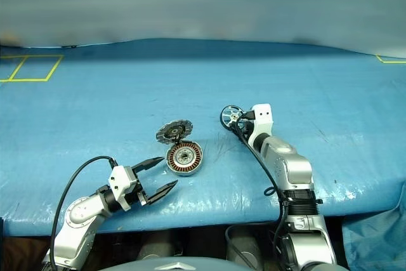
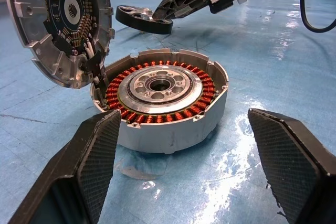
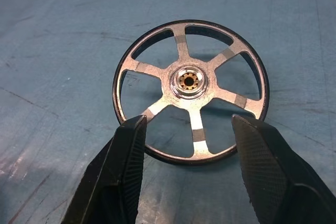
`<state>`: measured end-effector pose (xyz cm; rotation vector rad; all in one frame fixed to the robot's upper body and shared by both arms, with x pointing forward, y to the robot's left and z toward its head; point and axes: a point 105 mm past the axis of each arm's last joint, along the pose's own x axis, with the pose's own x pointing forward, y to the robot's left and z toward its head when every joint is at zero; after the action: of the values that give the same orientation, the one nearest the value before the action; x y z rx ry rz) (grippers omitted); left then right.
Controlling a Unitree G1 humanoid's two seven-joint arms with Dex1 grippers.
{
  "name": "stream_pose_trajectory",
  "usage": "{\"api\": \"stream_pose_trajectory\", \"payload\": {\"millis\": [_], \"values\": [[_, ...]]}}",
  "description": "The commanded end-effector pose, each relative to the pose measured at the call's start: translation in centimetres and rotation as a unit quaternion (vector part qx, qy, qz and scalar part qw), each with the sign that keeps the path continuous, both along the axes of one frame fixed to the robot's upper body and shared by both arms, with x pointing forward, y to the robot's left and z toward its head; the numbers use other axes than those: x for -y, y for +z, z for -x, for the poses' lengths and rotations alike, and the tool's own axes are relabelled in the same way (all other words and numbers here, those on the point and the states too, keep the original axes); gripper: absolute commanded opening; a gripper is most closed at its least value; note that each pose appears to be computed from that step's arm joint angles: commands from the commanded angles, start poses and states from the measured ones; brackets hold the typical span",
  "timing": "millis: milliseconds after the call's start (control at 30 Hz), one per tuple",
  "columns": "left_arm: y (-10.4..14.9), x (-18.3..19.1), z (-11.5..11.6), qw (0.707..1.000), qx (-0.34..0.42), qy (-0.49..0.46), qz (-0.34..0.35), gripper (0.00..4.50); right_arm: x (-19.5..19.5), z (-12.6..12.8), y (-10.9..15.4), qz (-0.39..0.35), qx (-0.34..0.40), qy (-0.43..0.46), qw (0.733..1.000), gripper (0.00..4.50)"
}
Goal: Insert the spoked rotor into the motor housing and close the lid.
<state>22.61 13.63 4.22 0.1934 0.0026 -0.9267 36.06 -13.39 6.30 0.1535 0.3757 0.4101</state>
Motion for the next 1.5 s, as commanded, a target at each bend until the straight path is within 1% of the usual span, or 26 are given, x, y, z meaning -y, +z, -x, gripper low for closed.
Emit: {"api": "stream_pose_trajectory", "payload": {"millis": [33, 133, 300, 333, 367, 500, 633, 733, 800, 867, 933, 1000, 1100, 1200, 1333, 1500], "values": [[0.4, 0.1, 0.0, 1.0, 0.015, 0.001, 0.002, 4.12, 0.2, -0.3, 0.2, 0.019, 0.009, 0.0, 1.0, 2.71], [0.3, 0.1, -0.1, 1.0, 0.015, 0.002, 0.001, 4.12, 0.0, -0.3, -0.1, 0.028, 0.007, 0.005, 1.0, 2.11], [0.2, 0.0, 0.0, 1.0, 0.014, 0.005, 0.0, 4.12, -0.3, -0.3, -0.8, 0.039, -0.003, 0.012, 0.999, 0.46], [0.2, 0.0, 0.0, 1.0, 0.014, 0.005, 0.0, 4.12, -0.3, -0.3, -0.9, 0.041, -0.004, 0.012, 0.999, 0.18], [0.2, 0.0, 0.0, 1.0, 0.015, 0.006, 0.0, 4.12, -0.3, -0.3, -0.9, 0.042, -0.004, 0.012, 0.999, 0.03], [0.2, 0.0, 0.0, 1.0, 0.015, 0.007, 0.0, 4.12, -0.3, -0.3, -0.8, 0.044, -0.001, 0.015, 0.999, 0.03], [0.2, 0.0, 0.1, 1.0, 0.012, 0.004, 0.003, 4.12, -0.2, -0.1, 0.0, 0.025, 0.019, 0.019, 0.999, 0.03], [0.2, 0.0, 0.2, 1.0, 0.01, 0.001, 0.003, 4.12, -0.2, 0.6, 1.3, -0.001, 0.054, 0.038, 0.998, 0.03], [0.2, 0.0, 0.3, 1.0, 0.007, -0.002, 0.006, 4.12, -0.3, 1.2, 2.1, -0.004, 0.078, 0.055, 0.995, 0.03], [0.3, 0.0, 0.4, 1.0, 0.008, -0.009, 0.011, 4.12, -0.7, 3.5, 4.1, 0.001, 0.152, 0.124, 0.981, 0.03], [0.3, 0.0, 0.5, 1.0, 0.01, -0.013, 0.013, 4.12, -1.3, 5.7, 5.1, 0.0, 0.188, 0.181, 0.965, 0.03], [0.3, -0.1, 0.6, 1.0, 0.01, -0.014, 0.014, 4.12, -1.9, 7.2, 5.0, -0.007, 0.188, 0.223, 0.956, 0.03], [0.0, -0.3, 0.7, 1.0, 0.008, -0.014, 0.015, 4.12, -3.2, 10.0, 4.5, -0.03, 0.167, 0.296, 0.94, 0.03], [-0.2, -0.3, 0.8, 1.0, 0.005, -0.014, 0.017, 4.12, -4.3, 11.5, 4.0, -0.04, 0.15, 0.34, 0.928, 0.03], [-0.3, -0.3, 0.8, 1.0, 0.005, -0.014, 0.021, 4.12, -5.7, 11.8, 3.0, -0.036, 0.126, 0.365, 0.922, 0.03], [-0.3, -0.4, 0.8, 1.0, 0.006, -0.011, 0.019, 4.12, -7.0, 11.1, 3.1, -0.034, 0.133, 0.375, 0.917, 0.03]]}}
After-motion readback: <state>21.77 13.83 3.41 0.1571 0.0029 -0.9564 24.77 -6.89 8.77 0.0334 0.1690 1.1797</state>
